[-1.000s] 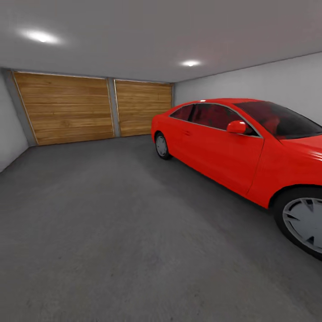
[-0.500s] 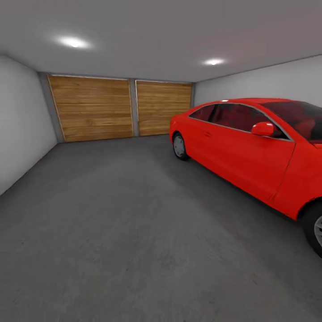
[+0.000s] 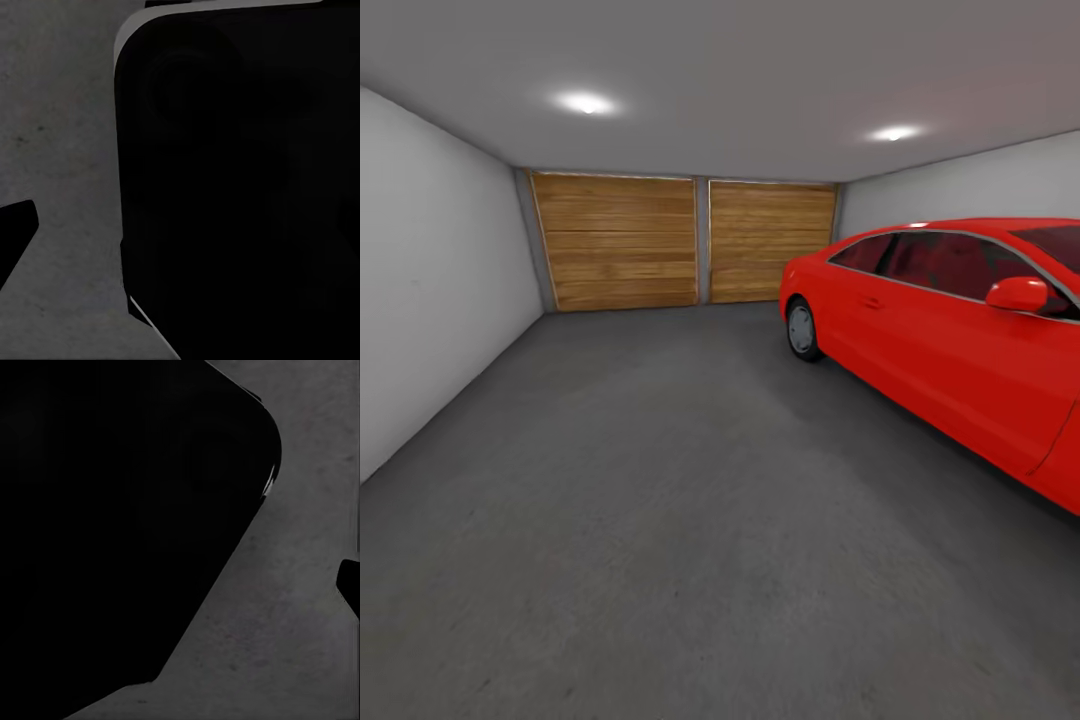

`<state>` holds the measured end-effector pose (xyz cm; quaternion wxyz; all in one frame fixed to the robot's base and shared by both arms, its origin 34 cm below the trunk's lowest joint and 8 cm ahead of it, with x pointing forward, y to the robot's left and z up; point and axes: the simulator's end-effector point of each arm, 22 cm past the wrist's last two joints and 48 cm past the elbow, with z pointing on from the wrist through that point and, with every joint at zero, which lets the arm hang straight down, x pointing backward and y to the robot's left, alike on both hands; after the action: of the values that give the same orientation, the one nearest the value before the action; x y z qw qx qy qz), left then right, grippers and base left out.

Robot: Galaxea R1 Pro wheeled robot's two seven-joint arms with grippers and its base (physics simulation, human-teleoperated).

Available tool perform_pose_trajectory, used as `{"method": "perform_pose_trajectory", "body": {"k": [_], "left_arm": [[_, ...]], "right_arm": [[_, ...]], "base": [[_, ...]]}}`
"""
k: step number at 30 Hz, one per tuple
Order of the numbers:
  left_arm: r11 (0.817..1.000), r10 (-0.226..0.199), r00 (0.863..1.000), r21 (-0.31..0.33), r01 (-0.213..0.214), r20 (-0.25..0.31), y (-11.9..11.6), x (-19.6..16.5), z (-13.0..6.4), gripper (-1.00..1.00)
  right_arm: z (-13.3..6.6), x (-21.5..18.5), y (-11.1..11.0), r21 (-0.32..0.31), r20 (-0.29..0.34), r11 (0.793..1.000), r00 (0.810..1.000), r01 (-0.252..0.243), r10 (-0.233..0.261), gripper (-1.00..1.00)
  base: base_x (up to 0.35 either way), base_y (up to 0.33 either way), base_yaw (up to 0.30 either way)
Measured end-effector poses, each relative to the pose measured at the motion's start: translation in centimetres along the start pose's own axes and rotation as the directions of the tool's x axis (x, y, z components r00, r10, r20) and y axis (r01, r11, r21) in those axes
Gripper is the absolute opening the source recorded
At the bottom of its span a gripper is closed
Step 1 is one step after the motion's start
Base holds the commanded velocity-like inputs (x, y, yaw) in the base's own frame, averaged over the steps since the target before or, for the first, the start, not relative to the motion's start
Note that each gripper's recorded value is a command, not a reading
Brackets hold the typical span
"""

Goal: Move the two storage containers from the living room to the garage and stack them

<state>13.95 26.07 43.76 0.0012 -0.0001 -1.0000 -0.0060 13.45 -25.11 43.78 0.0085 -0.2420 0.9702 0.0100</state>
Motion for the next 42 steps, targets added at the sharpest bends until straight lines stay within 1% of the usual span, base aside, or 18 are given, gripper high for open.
{"method": "perform_pose_trajectory", "body": {"k": [12, 42], "left_arm": [[1.0, -0.001, 1.0, 0.0, 0.001, 0.0, -0.01, 0.0, 0.0, 1.0], [1.0, 0.0, 1.0, 0.0, 0.0, 0.0, -0.01, 0.01, 0.0, 1.0]], "right_arm": [[0.01, -0.2, 0.31, -0.004, 0.004, 1.0, 1.0, -0.001, 0.001, 1.0], [0.01, -0.2, 0.32, -0.004, 0.004, 1.0, 1.0, -0.001, 0.001, 1.0]], "base": [[0.0, 0.0, 0.276], [0.0, 0.0, 0.276]]}}
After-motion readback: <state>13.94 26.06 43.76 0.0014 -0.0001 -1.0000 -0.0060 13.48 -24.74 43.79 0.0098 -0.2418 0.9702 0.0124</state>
